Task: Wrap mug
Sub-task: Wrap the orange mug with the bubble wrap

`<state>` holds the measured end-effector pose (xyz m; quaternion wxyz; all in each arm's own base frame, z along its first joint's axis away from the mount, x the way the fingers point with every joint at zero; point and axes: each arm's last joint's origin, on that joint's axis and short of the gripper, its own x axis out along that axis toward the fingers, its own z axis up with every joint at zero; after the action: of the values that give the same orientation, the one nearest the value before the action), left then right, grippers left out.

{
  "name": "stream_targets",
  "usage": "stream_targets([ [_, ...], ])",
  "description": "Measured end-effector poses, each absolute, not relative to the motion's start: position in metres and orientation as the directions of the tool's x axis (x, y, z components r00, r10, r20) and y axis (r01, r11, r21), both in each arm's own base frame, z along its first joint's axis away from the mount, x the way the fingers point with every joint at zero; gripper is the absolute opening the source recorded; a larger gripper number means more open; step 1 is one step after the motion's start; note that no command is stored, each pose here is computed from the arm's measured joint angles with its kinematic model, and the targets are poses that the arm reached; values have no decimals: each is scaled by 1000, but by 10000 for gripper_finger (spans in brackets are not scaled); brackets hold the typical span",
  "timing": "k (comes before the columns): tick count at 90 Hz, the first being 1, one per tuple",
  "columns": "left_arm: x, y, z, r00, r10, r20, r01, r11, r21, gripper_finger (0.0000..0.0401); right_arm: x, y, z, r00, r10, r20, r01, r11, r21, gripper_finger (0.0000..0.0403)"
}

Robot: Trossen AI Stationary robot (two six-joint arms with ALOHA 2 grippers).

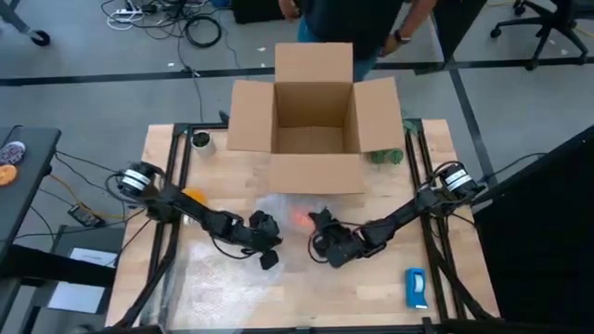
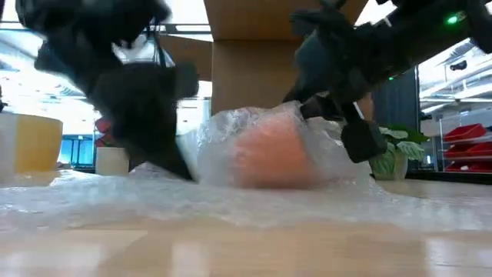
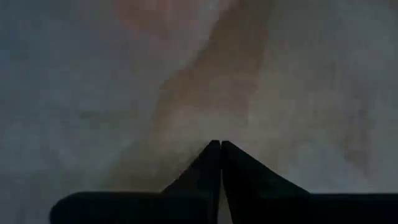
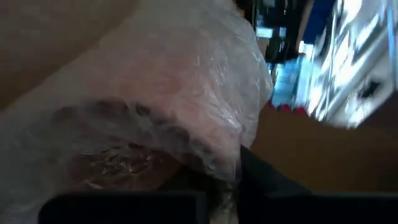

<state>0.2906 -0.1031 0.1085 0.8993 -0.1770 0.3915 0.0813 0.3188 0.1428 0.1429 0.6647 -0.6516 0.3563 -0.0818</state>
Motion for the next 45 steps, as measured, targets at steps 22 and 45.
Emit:
stream_targets([
  [22,280,-96,113,588,10,-809,-267,946,-183,0,308,171,141,802,-387,-454,-502,-26,-864,97],
  [45,264,-74,133,511,53,-858,-258,962,-94,0,300,190,140,836,-254,-486,-517,-70,-853,167],
])
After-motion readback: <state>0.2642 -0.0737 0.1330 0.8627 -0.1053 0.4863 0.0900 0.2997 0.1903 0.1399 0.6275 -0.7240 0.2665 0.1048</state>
